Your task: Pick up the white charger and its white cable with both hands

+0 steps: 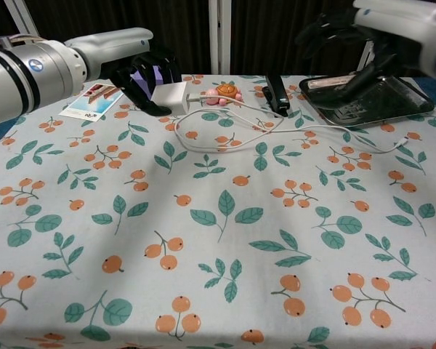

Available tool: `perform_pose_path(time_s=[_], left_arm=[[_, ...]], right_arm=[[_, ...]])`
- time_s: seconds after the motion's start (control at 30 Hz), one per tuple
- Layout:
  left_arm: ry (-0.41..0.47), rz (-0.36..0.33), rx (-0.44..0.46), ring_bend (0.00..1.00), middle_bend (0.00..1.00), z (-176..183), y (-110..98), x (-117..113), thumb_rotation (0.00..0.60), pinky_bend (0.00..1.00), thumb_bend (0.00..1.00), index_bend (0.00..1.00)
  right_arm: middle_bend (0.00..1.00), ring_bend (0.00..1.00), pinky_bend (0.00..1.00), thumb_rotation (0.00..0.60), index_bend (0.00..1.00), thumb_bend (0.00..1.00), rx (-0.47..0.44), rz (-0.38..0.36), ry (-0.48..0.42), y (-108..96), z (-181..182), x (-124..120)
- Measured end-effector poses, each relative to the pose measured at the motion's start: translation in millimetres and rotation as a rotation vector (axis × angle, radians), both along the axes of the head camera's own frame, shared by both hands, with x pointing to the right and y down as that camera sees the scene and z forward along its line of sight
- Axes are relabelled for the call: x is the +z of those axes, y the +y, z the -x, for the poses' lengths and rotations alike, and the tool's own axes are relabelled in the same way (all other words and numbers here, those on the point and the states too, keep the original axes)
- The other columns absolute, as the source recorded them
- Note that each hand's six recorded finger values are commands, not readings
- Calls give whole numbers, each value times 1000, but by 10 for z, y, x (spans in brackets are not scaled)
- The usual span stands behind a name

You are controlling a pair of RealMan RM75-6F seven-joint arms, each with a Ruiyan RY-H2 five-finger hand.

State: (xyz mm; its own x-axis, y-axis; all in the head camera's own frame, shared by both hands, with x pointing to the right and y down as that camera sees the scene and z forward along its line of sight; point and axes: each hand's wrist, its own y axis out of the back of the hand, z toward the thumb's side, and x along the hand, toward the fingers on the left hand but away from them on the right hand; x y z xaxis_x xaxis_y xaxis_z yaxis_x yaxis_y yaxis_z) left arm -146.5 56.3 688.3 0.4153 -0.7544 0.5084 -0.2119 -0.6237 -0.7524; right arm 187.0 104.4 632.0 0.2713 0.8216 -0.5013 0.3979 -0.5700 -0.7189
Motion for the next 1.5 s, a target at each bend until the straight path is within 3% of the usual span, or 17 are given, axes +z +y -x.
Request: perform_pose_path(time_s=[0.2,0.47,1.5], left_arm=[[17,-7,16,418,569,-149,57,-64,600,271,367,564],[21,-6,18,418,569,-263,120,-74,600,272,366,564],[-35,-35,26,418,568,-410,117,-15,600,277,365,564]], right_arm=[[270,12,0,600,360,205,46,19,38,-72,393,292],[286,29,0,600,467,225,92,4,58,-160,688,422],[290,29,0,600,497,261,158,99,14,-143,932,669]])
